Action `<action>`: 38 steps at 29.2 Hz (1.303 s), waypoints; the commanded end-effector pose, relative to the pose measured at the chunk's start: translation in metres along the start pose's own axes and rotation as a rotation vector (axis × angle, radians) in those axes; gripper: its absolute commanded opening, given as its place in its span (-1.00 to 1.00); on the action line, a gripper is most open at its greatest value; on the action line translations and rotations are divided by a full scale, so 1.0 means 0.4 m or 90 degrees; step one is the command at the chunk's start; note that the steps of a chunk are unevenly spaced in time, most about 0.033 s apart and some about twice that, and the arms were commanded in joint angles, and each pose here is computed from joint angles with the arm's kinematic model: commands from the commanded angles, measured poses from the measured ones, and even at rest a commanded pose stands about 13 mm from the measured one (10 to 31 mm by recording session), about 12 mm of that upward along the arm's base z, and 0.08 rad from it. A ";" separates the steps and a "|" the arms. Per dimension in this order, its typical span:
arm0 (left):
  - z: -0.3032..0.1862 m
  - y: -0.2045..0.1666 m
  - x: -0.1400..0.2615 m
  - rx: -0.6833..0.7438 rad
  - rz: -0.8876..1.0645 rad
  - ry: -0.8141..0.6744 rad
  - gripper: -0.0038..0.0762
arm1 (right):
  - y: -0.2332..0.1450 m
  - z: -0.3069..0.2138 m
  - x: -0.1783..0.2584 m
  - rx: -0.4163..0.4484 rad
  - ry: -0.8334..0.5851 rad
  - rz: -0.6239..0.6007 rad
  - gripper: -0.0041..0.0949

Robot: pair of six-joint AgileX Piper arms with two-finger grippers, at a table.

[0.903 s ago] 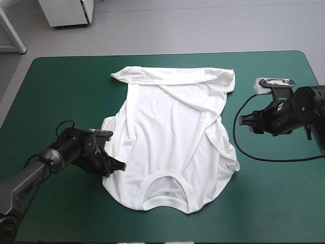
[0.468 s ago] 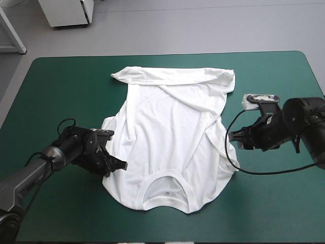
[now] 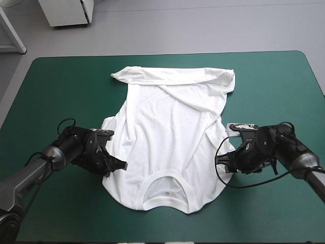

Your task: Fold the cloth

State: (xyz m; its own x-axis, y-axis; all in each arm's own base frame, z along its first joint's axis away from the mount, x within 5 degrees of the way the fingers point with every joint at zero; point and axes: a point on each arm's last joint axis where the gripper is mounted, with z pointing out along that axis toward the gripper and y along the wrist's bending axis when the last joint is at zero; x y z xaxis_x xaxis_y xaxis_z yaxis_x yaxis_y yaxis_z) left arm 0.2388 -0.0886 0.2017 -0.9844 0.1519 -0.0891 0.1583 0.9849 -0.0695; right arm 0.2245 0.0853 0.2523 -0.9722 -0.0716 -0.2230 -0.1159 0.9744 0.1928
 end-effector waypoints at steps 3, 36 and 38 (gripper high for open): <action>0.026 0.007 -0.028 -0.020 0.022 -0.055 -0.96 | 0.004 0.042 -0.037 -0.002 -0.009 0.005 0.07; -0.614 -0.034 -0.053 0.019 0.112 -0.404 -0.96 | 0.078 -0.499 -0.072 -0.023 -0.328 -0.108 -0.95; -0.726 -0.035 -0.026 0.027 0.120 -0.501 -0.96 | 0.092 -0.616 -0.060 -0.035 -0.421 -0.129 -0.95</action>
State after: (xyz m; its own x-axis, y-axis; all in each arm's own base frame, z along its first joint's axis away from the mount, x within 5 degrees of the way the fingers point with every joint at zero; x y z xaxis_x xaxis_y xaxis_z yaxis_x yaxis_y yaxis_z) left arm 0.2466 -0.0875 0.4427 -0.7356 0.2333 -0.6360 0.3230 0.9460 -0.0265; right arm 0.2152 0.0775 0.4483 -0.7516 -0.1076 -0.6508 -0.2675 0.9516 0.1516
